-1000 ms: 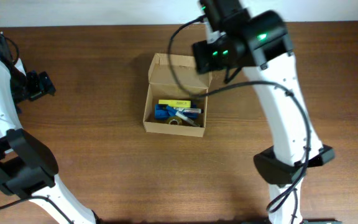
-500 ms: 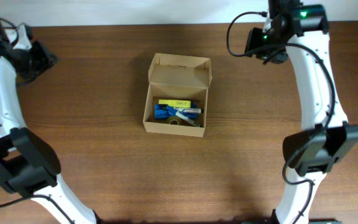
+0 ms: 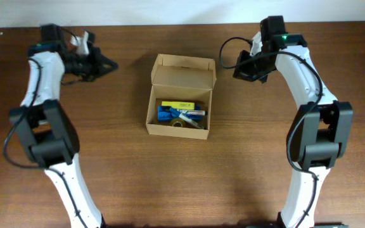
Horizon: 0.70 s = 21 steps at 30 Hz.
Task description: Pack container
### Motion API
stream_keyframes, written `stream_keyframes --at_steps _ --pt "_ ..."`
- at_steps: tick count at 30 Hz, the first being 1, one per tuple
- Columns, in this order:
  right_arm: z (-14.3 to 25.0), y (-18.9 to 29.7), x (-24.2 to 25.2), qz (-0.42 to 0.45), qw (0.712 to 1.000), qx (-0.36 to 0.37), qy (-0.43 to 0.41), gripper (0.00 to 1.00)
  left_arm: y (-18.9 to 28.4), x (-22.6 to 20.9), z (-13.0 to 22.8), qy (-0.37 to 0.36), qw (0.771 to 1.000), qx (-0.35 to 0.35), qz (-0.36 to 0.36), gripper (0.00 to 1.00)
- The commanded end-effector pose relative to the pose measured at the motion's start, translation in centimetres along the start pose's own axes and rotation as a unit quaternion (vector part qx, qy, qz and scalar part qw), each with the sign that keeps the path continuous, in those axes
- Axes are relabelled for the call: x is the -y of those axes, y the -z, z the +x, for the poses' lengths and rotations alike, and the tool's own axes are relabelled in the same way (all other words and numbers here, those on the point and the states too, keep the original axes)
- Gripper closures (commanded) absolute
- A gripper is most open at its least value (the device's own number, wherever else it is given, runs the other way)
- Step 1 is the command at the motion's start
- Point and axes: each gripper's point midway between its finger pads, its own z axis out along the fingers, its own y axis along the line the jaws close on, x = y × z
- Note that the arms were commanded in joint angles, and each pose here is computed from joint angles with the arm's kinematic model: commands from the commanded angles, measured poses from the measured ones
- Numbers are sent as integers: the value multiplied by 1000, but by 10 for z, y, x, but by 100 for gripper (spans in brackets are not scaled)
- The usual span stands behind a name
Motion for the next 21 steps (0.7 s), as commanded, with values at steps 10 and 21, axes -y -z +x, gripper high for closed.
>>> stream_keyframes --at_steps 10,21 --pt "24 -66 -10 -79 993 -82 -17 96 -58 5 32 37 994 -76 66 98" --pt "20 -78 -55 -129 989 -56 47 96 -78 9 43 23 995 -93 35 99"
